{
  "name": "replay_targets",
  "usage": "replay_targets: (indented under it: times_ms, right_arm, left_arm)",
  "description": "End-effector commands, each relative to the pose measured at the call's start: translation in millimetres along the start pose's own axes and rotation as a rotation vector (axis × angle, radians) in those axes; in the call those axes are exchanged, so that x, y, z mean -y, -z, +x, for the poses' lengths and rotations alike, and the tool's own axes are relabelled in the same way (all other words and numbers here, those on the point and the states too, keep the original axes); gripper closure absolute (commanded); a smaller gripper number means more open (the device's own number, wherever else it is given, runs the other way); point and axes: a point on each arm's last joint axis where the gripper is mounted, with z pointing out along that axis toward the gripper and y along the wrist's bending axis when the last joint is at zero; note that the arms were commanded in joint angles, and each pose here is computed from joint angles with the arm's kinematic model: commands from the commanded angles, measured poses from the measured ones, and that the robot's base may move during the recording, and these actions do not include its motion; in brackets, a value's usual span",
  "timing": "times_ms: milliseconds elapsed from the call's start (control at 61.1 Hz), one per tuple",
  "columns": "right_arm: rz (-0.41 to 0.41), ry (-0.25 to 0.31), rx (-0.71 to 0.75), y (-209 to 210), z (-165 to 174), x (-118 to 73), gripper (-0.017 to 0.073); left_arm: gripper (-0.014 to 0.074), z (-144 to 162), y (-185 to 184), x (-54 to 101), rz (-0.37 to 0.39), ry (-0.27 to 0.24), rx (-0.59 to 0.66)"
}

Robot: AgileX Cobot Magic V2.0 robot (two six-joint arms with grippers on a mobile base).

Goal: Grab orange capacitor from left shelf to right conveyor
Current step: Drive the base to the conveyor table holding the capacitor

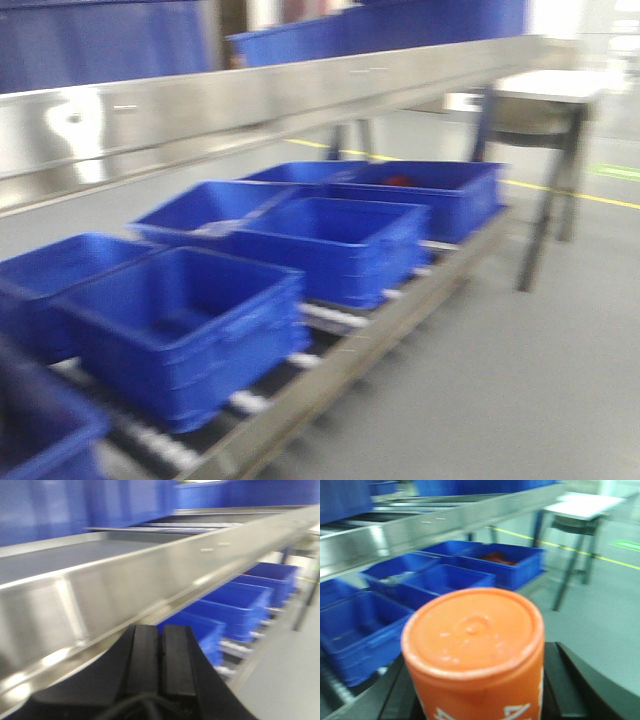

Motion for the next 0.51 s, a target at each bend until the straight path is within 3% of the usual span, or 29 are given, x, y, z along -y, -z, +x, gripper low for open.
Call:
replay_targets:
  times_ms: [0, 491]
  right_arm:
    - [-0.009, 0.005, 0.097, 2.1, -15.1, -1.4, 0.0491]
    - [-0.009, 0.005, 0.097, 2.1, -15.1, -1.4, 0.0491]
  left_arm:
    - [0.072, -10.4, 1.5, -0.1, -0.002, 0.003, 0.106]
    - [0.072, -10.4, 1.5, -0.1, -0.002, 0.003, 0.106]
